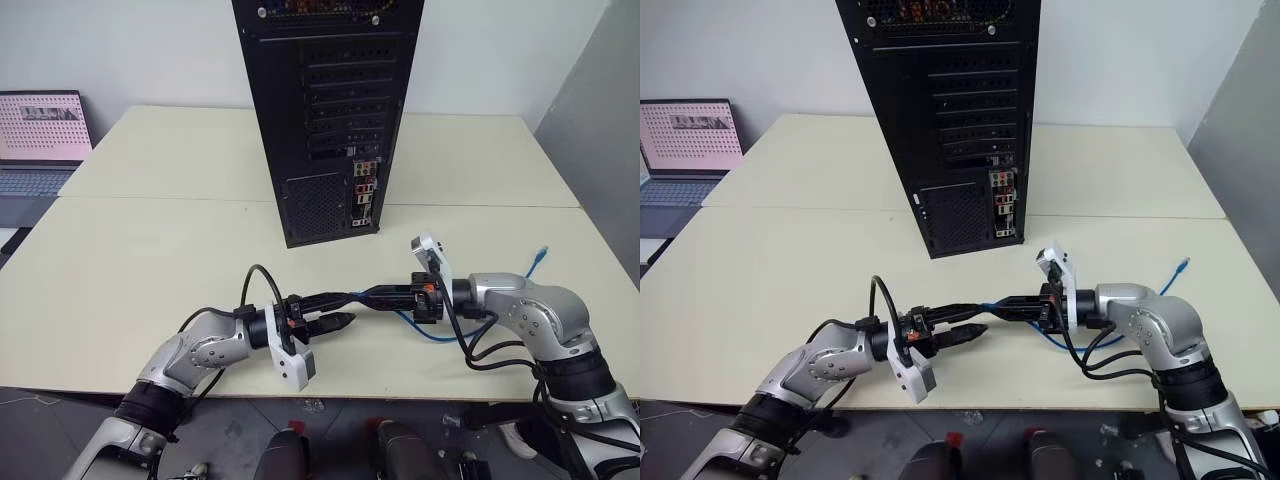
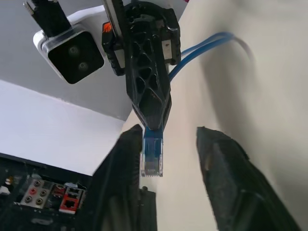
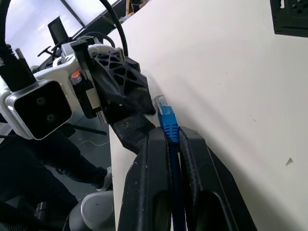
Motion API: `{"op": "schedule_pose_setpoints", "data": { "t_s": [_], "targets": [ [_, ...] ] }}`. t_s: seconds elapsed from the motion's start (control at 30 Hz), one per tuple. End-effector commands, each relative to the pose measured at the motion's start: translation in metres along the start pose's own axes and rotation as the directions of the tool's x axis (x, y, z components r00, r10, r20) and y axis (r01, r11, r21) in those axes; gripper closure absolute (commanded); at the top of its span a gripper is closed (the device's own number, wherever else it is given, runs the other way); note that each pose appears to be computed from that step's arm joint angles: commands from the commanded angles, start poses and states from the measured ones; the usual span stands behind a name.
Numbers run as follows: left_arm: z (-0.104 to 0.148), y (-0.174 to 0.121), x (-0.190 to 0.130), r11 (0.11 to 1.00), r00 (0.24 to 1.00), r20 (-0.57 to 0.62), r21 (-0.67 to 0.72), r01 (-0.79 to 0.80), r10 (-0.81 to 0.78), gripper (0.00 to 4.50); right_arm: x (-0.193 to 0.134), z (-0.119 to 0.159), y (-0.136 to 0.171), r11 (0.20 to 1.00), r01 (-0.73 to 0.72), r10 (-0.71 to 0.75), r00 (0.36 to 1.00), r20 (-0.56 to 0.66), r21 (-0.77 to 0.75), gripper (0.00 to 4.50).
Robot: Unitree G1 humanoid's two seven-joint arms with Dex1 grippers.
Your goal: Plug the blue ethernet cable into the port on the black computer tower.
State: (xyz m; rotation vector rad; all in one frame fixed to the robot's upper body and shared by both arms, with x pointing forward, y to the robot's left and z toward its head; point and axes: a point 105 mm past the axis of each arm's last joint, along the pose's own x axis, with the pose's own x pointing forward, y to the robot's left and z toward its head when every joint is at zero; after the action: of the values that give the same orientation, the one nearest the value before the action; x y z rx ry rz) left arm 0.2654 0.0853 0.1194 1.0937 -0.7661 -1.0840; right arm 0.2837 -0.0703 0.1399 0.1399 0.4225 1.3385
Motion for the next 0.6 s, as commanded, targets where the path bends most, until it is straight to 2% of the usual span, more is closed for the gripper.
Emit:
{"op": "schedule_pose_setpoints", "data": {
  "t_s": [0.03,0.1,0.17,0.23,0.4,0.6],
  "targets": [
    [-0.012,0.009,-0.009,0.981,0.992,-0.108,-0.179,-0.079,0.06,1.57,-0.012,0.022,-0.002,0.993,0.075,-0.068,0.995,0.07,-0.097,4.5],
    [-0.027,0.009,-0.019,0.938,0.973,-0.219,-0.317,-0.141,0.072,1.17,-0.017,0.031,-0.007,0.975,0.162,-0.144,0.982,0.124,-0.151,4.5],
    [-0.036,0.019,-0.026,0.847,0.938,-0.32,-0.454,-0.278,0.136,1.17,-0.021,0.042,-0.015,0.93,0.296,-0.255,0.946,0.2,-0.216,4.5],
    [-0.041,0.031,-0.029,0.756,0.901,-0.389,-0.528,-0.388,0.191,1.17,-0.019,0.049,-0.019,0.884,0.393,-0.331,0.909,0.255,-0.252,4.5],
    [-0.046,0.058,-0.026,0.607,0.826,-0.498,-0.58,-0.543,0.264,1.17,0.0,0.065,-0.024,0.725,0.624,-0.498,0.767,0.403,-0.292,4.5],
    [-0.046,0.08,-0.021,0.559,0.787,-0.534,-0.567,-0.605,0.31,1.17,0.012,0.08,-0.032,0.581,0.792,-0.621,0.581,0.526,-0.19,4.5]
  ]
}}
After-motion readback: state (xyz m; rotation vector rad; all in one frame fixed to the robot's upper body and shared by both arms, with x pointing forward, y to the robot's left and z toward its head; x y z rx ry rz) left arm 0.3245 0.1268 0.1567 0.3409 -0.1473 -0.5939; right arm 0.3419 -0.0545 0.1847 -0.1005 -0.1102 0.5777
